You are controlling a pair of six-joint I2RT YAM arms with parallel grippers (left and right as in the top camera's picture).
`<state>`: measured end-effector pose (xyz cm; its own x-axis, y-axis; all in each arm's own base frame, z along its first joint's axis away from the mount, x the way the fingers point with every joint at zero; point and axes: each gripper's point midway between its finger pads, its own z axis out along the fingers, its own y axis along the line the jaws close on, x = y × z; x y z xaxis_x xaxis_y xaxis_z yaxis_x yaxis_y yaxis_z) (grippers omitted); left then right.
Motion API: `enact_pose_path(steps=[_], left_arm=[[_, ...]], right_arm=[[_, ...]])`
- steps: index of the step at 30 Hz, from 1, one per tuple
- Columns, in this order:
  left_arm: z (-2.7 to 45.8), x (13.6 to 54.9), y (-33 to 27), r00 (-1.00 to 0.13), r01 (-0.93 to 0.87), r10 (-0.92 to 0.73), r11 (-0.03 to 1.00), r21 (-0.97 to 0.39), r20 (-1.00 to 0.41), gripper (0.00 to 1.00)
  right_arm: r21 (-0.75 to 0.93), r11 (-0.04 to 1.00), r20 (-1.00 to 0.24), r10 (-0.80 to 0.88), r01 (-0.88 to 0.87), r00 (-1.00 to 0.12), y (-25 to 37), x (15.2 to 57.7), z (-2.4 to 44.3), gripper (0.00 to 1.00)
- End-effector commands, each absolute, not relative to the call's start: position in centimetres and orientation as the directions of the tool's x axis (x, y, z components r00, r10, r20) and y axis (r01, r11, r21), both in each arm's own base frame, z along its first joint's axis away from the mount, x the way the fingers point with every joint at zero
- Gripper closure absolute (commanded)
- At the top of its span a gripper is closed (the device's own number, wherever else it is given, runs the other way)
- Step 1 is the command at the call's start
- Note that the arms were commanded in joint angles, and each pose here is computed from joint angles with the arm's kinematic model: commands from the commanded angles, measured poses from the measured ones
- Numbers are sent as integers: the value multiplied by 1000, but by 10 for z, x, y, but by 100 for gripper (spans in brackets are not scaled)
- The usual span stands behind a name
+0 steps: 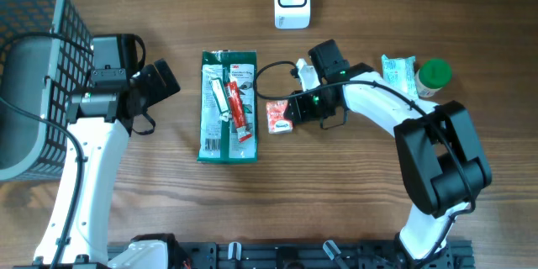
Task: Scan the item barcode
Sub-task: 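Lift the tissue pack and pull it right off the gloves pack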
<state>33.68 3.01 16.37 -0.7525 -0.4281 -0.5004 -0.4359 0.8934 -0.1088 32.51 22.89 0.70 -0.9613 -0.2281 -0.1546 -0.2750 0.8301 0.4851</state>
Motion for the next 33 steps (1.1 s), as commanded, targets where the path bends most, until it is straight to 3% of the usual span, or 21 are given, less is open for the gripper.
enact_pose_path(steps=[1, 26, 27, 29, 30, 33], left_arm=[[165, 338, 33, -751, -435, -421, 895, -98, -508, 0], [165, 338, 33, -751, -435, -421, 895, -98, -508, 0], [165, 338, 33, -751, -435, -421, 895, -98, -508, 0], [165, 338, 33, -751, -435, -421, 895, -98, -509, 0], [165, 338, 33, -751, -435, -421, 895, -98, -509, 0], [165, 338, 33, -751, -435, -421, 895, -98, -509, 0]], right_arm=[[486, 838, -155, -194, -246, -969, 230, 330, 10, 62], [484, 824, -183, -233, -294, -955, 244, 327, 9, 61], [475, 829, -185, -232, -294, -955, 243, 328, 8, 66], [465, 836, -186, -229, -291, -956, 241, 329, 7, 91], [466, 836, -186, -229, -291, -956, 241, 329, 7, 96], [521, 789, -199, -260, -326, -945, 249, 325, 16, 96]])
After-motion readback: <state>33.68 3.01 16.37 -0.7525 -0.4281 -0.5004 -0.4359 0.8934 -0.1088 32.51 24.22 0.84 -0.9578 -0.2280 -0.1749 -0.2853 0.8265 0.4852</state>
